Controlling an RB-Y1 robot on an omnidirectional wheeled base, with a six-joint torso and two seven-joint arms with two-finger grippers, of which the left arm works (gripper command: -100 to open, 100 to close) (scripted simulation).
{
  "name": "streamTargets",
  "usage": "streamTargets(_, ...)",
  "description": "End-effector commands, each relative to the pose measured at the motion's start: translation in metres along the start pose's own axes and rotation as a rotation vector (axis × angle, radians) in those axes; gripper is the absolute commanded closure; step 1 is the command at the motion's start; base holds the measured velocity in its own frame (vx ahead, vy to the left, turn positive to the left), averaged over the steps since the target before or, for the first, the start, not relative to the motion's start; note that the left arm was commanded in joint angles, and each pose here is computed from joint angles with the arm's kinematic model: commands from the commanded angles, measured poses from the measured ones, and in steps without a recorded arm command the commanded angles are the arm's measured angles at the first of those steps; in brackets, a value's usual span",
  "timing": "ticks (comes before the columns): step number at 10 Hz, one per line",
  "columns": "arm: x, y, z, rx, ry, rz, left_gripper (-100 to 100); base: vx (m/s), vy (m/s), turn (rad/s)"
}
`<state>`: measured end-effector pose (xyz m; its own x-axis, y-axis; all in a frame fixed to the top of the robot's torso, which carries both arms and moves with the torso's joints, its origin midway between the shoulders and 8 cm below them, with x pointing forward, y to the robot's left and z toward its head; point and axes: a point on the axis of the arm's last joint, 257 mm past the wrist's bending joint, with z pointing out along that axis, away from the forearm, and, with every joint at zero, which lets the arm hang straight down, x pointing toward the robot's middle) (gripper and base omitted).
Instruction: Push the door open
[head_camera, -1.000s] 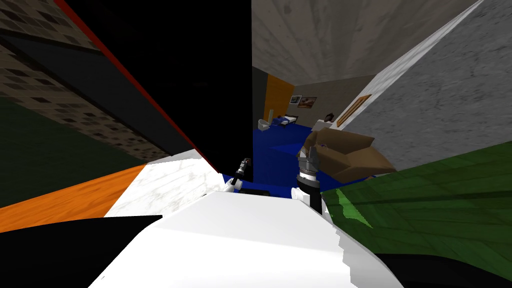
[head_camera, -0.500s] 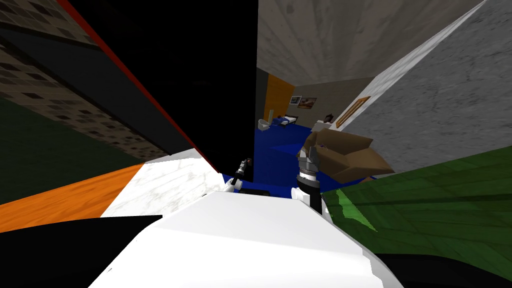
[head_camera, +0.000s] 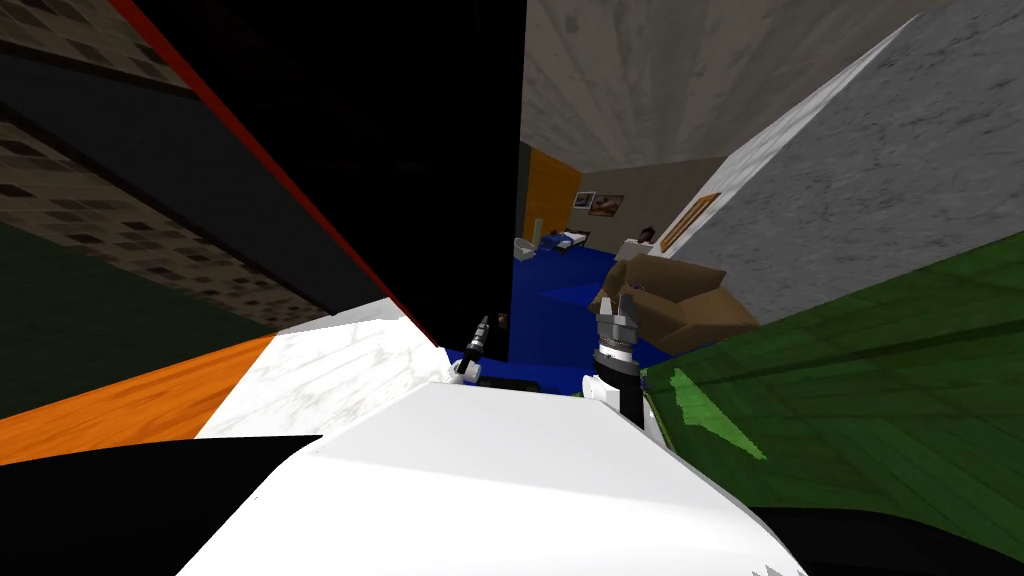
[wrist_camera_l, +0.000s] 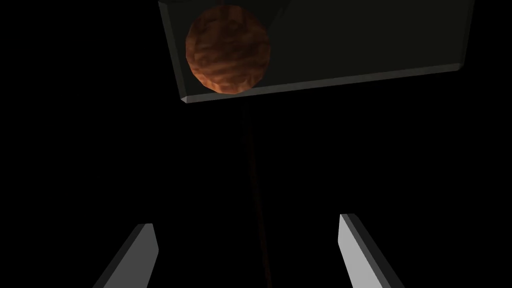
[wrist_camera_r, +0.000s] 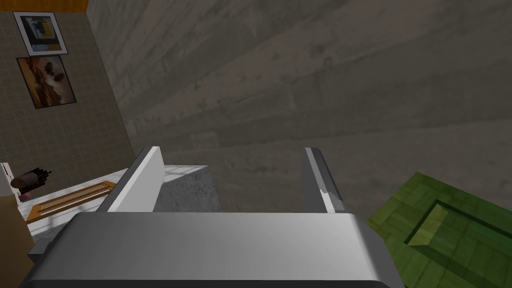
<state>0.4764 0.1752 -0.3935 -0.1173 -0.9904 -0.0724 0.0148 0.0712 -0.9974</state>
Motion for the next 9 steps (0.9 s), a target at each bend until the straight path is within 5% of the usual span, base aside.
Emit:
streamTargets(1,-0.004,0.000,-0.0059,-0.001,-0.016,0.006,-100,-0.074,0.052,-0.109)
streamTargets(9,0.016,-0.002,-0.0327,-0.008,-0.086,-0.056,-100,-0.097,-0.004,-0.091)
